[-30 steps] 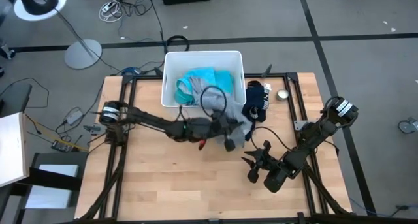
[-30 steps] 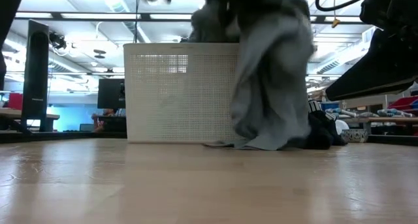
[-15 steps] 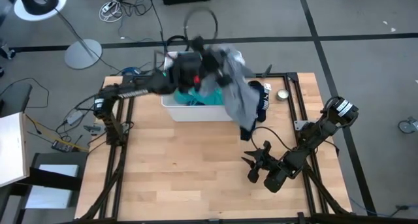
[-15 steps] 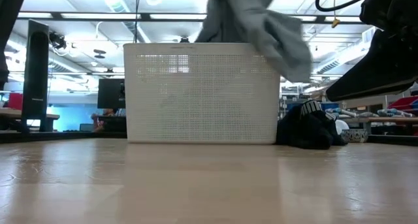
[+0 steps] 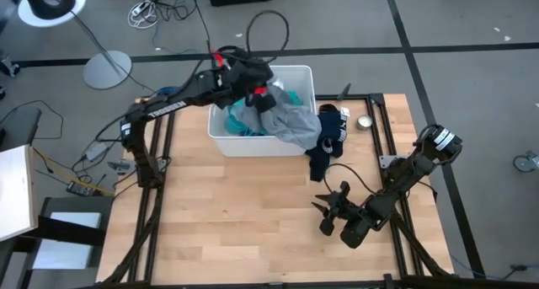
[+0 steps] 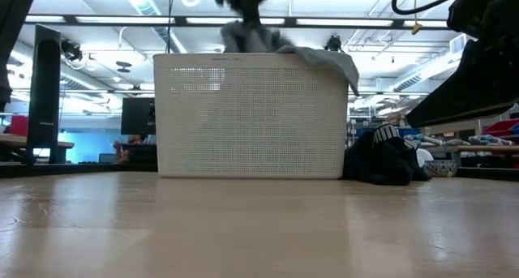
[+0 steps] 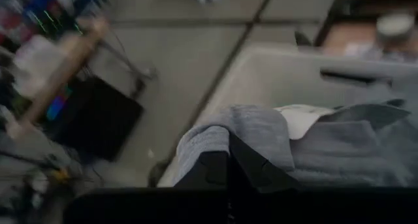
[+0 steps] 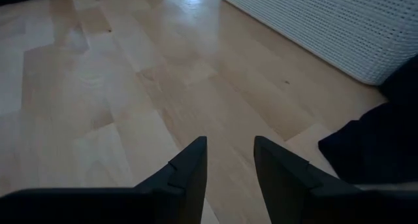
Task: Sort clothes
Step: Put the gray sweatshirt into the white laundry bin
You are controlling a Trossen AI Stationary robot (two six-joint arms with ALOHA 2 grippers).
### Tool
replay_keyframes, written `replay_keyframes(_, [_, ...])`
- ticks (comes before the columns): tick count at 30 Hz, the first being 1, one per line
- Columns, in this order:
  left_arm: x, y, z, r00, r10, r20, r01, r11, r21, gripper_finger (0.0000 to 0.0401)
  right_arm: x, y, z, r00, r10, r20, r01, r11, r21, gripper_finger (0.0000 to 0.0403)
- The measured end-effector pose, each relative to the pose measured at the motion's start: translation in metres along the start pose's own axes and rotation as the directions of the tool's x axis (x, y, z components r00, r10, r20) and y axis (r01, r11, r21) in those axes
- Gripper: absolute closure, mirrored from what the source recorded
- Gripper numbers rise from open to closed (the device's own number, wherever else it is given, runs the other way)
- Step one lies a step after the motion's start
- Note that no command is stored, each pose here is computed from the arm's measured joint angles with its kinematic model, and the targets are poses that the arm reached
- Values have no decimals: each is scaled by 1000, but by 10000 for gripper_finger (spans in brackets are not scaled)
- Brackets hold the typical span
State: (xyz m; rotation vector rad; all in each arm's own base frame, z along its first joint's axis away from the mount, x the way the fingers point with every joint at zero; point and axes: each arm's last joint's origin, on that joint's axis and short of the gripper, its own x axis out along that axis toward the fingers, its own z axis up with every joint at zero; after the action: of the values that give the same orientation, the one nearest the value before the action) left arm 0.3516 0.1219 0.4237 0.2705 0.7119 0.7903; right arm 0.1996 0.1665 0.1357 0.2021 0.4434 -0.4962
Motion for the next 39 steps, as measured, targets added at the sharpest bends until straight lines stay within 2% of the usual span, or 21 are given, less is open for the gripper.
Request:
replay_keyframes(4, [33, -17, -27, 994, -64, -84, 62, 998, -23, 401, 0, 0, 0, 1000, 2, 1, -2, 1000, 3, 275])
replay_keyframes(7, [60, -28, -57, 984, -58, -168, 51, 998, -48, 401, 0, 0, 0, 1000, 5, -4, -5, 1000, 5, 275])
replay_keyframes(11, [89, -29, -94, 963, -50, -264, 23, 994, -106, 401, 0, 1, 0, 1000, 16, -20, -16, 1000, 13, 275])
replay_keyframes(16, [108, -30, -126, 926, -211, -314, 149, 966, -211, 400, 0, 1, 0, 1000, 17, -21, -16, 1000, 15, 275])
replay_keyframes(19, [113, -30, -135, 914, -254, -317, 181, 953, -241, 394, 0, 1, 0, 1000, 16, -21, -16, 1000, 15, 275])
replay_keyframes(24, [113, -28, -130, 911, -287, -295, 208, 940, -272, 375, 0, 1, 0, 1000, 16, -21, -16, 1000, 15, 275])
replay_keyframes(29, [105, -21, -109, 900, -377, -217, 303, 902, -308, 339, 0, 1, 0, 1000, 16, -21, -16, 1000, 14, 275])
replay_keyframes(32, [97, -15, -93, 872, -464, -157, 397, 857, -328, 317, 0, 1, 0, 1000, 15, -21, -15, 1000, 14, 275])
replay_keyframes(37, [79, -14, -67, 785, -619, -33, 576, 748, -329, 298, 0, 1, 0, 1000, 16, -21, -15, 1000, 15, 275])
replay_keyframes(39, [71, -19, -58, 764, -645, 1, 614, 728, -304, 297, 0, 1, 0, 1000, 16, -21, -15, 1000, 15, 275])
